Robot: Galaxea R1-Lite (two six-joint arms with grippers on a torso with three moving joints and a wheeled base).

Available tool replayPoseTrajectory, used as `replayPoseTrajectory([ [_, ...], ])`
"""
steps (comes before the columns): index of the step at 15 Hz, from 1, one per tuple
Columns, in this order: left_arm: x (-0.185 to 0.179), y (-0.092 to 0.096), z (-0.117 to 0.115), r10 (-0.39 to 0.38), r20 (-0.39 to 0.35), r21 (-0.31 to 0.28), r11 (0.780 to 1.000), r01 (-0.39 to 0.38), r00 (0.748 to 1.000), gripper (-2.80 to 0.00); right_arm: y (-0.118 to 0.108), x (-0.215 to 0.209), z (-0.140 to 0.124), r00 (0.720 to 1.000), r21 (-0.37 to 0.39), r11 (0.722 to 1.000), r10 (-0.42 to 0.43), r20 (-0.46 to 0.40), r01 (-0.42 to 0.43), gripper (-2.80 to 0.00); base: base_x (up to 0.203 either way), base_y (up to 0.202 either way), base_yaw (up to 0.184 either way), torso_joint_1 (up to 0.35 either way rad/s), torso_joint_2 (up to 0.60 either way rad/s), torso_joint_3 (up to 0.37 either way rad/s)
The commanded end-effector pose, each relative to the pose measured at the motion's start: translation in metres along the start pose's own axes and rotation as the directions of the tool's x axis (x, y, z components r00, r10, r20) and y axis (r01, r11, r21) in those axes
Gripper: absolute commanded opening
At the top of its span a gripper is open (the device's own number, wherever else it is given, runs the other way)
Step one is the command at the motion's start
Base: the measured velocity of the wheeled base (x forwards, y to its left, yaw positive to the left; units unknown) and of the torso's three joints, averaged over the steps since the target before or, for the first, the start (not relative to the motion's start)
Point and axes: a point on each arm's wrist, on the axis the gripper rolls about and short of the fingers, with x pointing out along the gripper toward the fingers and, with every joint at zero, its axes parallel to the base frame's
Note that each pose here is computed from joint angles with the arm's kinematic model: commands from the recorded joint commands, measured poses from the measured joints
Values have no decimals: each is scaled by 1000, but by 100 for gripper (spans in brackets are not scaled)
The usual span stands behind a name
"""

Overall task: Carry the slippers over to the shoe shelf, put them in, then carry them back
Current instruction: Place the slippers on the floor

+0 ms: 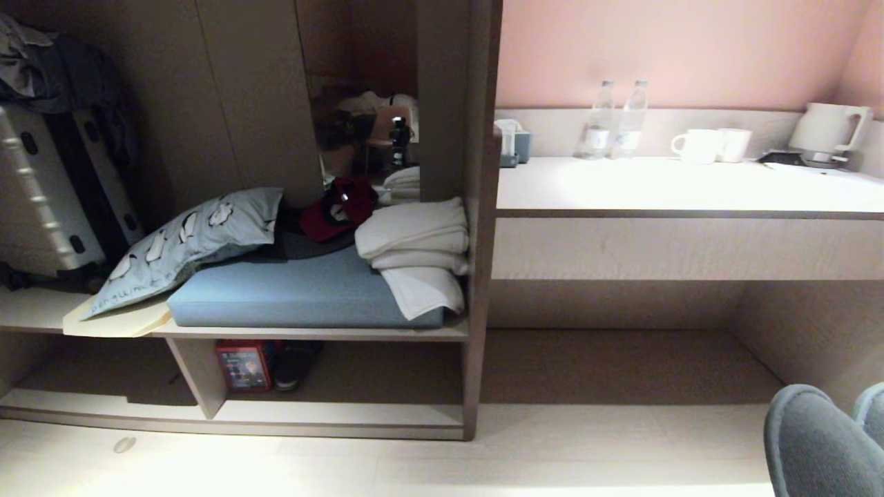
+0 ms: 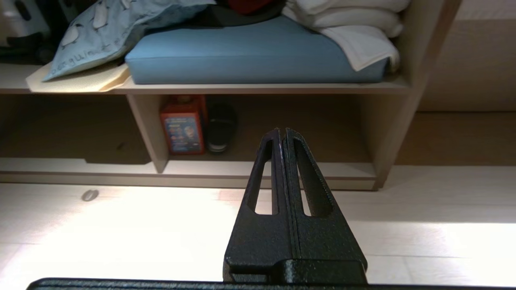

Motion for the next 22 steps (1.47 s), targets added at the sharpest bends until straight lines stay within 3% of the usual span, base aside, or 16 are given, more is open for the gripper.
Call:
replayPoseTrajectory([
  [1, 0, 0, 0, 0, 1, -1, 1000, 0, 1000, -280, 0, 0, 0, 1000, -1, 1000, 0, -1, 0, -280, 0, -197, 4, 7, 2, 2],
  [12, 0, 0, 0, 0, -2, -1, 1000, 0, 1000, -280, 0, 0, 0, 1000, -1, 1000, 0, -1, 0, -280, 0, -186, 3, 2, 2, 2],
  [22, 0, 0, 0, 0, 0, -1, 1000, 0, 1000, -280, 0, 0, 0, 1000, -1, 1000, 0, -1, 0, -280, 0, -6, 0, 1, -1, 0],
])
